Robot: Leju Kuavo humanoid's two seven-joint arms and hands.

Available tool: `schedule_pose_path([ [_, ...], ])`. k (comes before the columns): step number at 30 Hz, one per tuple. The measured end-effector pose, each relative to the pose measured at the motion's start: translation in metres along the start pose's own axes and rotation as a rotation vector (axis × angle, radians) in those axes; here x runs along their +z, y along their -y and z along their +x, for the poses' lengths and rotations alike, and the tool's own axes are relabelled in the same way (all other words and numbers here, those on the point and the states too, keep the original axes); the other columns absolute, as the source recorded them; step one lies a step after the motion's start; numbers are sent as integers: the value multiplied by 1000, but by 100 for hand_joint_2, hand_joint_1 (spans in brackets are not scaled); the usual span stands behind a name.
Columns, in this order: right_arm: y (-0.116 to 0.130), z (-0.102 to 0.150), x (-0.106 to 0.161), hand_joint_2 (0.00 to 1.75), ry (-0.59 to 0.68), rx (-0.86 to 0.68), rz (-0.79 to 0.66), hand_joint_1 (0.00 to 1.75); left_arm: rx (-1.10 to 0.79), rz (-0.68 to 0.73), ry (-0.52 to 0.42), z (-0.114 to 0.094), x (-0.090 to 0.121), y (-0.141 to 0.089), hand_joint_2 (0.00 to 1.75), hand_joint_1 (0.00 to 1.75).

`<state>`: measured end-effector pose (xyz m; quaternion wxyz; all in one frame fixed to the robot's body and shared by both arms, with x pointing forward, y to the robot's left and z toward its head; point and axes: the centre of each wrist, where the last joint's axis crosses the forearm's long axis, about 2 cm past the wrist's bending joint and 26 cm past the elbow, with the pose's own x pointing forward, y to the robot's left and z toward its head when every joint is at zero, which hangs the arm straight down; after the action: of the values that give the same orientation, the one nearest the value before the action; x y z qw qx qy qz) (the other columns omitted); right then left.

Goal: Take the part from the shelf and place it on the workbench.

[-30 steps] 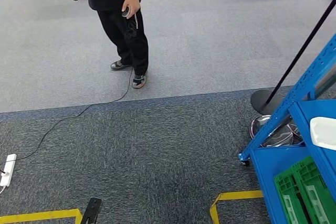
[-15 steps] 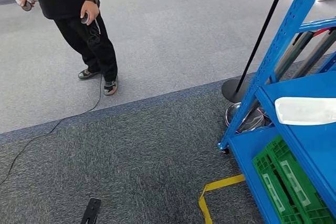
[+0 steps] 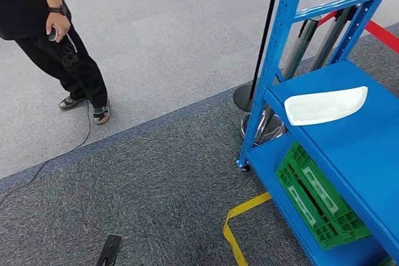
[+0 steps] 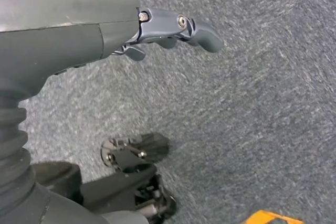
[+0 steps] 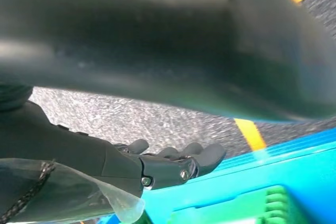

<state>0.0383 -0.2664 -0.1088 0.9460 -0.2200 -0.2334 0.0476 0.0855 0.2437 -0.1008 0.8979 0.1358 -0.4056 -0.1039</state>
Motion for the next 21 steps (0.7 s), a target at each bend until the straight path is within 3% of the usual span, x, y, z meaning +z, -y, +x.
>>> schedule_pose_path([
  [21,0,2,-1,0,6,-1,1,0,5,6,-5,-2,1,-1,175,0],
])
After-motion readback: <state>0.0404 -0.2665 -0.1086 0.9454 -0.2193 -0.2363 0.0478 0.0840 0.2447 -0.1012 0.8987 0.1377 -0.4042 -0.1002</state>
